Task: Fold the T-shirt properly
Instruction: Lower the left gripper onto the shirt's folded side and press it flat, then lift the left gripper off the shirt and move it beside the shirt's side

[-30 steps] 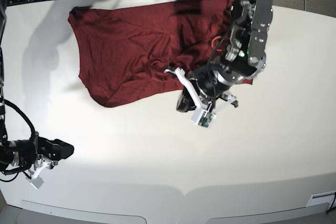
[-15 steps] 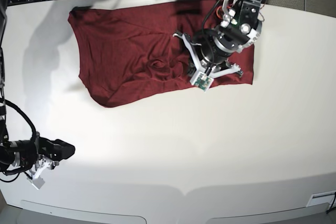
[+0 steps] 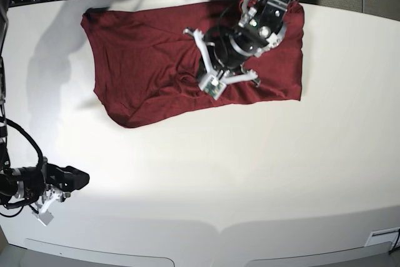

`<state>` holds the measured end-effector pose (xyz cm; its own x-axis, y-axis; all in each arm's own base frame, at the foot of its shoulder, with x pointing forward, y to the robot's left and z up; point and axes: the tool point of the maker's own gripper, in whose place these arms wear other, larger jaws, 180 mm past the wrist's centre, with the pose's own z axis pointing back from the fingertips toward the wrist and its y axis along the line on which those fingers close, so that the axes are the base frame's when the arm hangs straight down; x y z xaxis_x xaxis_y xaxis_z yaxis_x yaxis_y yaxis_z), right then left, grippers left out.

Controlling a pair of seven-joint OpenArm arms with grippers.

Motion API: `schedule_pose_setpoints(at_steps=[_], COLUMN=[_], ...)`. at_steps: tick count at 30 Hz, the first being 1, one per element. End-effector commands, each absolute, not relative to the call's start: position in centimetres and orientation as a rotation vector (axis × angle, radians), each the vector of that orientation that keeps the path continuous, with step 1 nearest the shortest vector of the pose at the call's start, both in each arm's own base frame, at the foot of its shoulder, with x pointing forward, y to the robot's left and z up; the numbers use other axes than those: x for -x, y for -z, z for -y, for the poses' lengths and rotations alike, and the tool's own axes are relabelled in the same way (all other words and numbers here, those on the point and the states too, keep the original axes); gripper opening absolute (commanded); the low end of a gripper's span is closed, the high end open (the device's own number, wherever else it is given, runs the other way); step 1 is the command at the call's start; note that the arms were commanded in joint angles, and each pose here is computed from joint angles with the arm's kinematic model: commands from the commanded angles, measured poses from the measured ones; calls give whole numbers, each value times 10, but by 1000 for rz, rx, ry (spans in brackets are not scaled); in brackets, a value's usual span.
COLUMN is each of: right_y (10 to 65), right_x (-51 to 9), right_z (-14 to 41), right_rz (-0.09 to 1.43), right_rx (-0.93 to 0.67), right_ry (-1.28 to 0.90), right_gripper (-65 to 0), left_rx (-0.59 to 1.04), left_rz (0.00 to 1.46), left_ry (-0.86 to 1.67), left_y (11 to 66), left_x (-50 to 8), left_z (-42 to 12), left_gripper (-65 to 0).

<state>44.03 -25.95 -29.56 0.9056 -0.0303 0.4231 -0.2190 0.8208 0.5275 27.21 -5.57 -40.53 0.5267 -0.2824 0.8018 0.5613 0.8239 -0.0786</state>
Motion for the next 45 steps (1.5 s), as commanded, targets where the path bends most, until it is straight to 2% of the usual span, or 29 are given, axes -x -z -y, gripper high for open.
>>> schedule_pose_setpoints(at_steps=[1, 8, 15, 22, 27, 34, 38, 45], right_y=[270, 273, 273, 276, 277, 287, 290, 288], right_x=[-454, -452, -452, -444, -438, -431, -430, -435], right_z=[261, 262, 262, 266, 281, 281, 280, 281], right_rz=[499, 489, 490, 450, 448, 427, 420, 450], right_rx=[-620, -619, -617, -607, -587, -590, -590, -592], right_ry=[-114, -114, -114, -120, -99, -90, -90, -80], right_gripper=[-436, -436, -436, -436, -436, -436, -436, -436], left_rx=[355, 358, 441, 401, 337, 256, 233, 244], left_rz=[961, 1022, 1011, 1089, 971, 977, 840, 752], left_ry=[492, 447, 402, 434, 489, 468, 451, 475], left_y=[384, 355, 344, 303, 335, 367, 406, 414], left_x=[-292, -331, -327, -300, -254, -225, -199, -150], left_z=[60, 58, 65, 44, 14, -12, -20, -18], left_gripper=[-650, -650, -650, -650, -650, -650, -650, -650])
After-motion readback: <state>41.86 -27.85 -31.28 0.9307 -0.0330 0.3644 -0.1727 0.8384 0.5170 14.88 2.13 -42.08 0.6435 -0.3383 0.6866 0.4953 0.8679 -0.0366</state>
